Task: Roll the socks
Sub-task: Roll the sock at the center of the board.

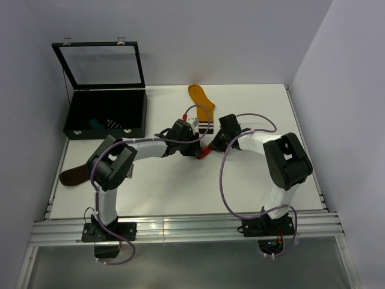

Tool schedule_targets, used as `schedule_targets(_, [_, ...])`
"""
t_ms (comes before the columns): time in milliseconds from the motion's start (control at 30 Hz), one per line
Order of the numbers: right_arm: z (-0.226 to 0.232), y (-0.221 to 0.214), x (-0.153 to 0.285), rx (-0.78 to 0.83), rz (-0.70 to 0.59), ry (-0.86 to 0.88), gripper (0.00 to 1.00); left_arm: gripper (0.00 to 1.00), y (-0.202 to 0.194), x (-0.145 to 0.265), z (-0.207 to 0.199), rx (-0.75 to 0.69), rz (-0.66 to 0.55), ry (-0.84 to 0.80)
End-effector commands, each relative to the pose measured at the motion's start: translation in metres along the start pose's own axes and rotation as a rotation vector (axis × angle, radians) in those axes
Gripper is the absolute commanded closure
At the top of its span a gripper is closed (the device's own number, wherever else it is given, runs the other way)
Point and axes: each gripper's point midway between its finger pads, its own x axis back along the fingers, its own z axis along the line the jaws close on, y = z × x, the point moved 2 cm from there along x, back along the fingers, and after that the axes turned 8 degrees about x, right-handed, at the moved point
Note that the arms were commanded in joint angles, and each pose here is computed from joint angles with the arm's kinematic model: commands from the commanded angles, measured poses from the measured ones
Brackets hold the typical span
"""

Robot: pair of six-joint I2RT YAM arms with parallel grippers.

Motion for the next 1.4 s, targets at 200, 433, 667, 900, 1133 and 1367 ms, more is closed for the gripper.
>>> schedule_targets(200, [-0.004, 0.007, -0.004, 0.038, -0.003, -0.028, 1.0, 0.56, 0.031, 0.047, -0.007, -0.209, -0.224, 0.083])
schedule_targets(433, [0.0, 0.009, -0.003, 0.051, 0.007, -0.015, 1.0, 0.55, 0.031, 0.057, -0.054, -0.425, -0.347, 0.025])
schedule_targets(667, [0.0, 0.005, -0.005, 0.054, 0.026, -0.009, 1.0, 0.54, 0.009, 0.036, -0.06, -0.492, -0.312, 0.021])
schedule_targets(900, [0.0, 0.002, -0.006, 0.05, 0.038, -0.006, 1.0, 0.54, 0.004, 0.019, -0.049, -0.52, -0.288, 0.059])
schedule_targets(1133, [0.001, 0.002, -0.008, 0.052, 0.04, -0.003, 1.0, 0.54, 0.001, 0.01, -0.031, -0.512, -0.284, 0.133])
schedule_targets(1367, [0.002, 0.001, -0.009, 0.056, 0.049, 0.003, 1.0, 0.51, 0.011, 0.024, -0.041, -0.517, -0.349, 0.125])
